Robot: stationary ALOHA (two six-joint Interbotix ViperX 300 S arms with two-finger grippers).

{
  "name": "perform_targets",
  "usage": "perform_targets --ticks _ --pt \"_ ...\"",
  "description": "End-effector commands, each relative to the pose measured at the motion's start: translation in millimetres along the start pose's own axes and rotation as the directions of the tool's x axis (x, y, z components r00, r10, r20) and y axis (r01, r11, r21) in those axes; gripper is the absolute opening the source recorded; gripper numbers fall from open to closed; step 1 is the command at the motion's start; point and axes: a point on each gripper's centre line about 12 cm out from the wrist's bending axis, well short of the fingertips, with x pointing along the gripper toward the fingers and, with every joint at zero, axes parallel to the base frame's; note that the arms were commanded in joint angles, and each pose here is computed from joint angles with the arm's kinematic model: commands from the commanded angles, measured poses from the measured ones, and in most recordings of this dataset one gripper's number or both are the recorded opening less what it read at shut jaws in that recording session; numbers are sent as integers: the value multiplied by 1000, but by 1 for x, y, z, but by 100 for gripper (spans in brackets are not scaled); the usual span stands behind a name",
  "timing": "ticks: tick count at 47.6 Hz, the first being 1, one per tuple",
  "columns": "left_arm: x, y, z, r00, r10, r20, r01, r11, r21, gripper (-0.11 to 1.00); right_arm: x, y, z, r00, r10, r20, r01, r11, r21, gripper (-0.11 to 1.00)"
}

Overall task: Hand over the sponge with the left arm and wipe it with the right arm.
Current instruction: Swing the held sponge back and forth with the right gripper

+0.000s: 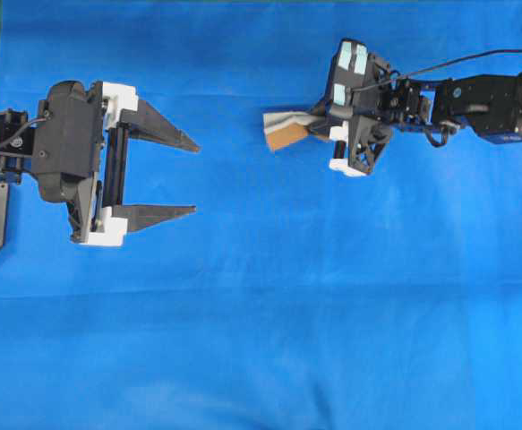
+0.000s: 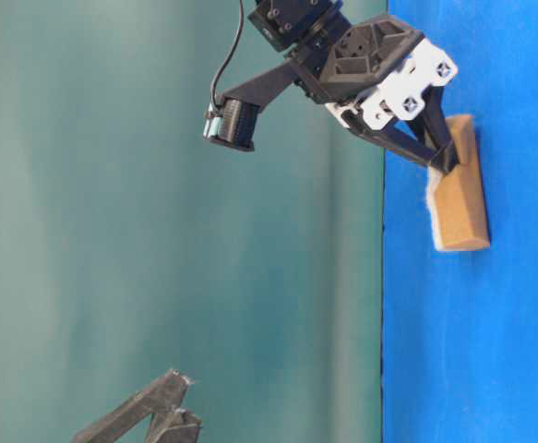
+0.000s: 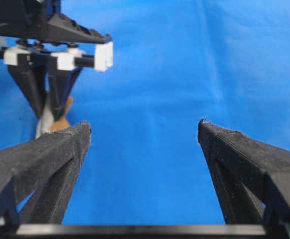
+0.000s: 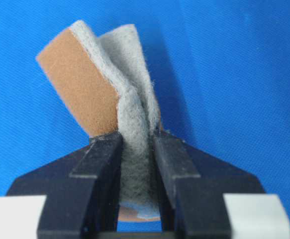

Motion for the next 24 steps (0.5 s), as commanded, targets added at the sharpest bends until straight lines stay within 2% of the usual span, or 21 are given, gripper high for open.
perform_targets --ticks 1,16,24 --pt "-1 1 7 1000 3 26 -3 1000 -1 90 -4 25 5 999 47 14 -47 999 -29 26" --pt "-1 1 7 1000 3 29 -3 1000 0 90 -16 120 0 973 232 0 -232 972 -44 26" --pt "-1 1 8 1000 3 30 -3 1000 -1 90 -25 150 -1 957 288 -15 -289 956 -48 26"
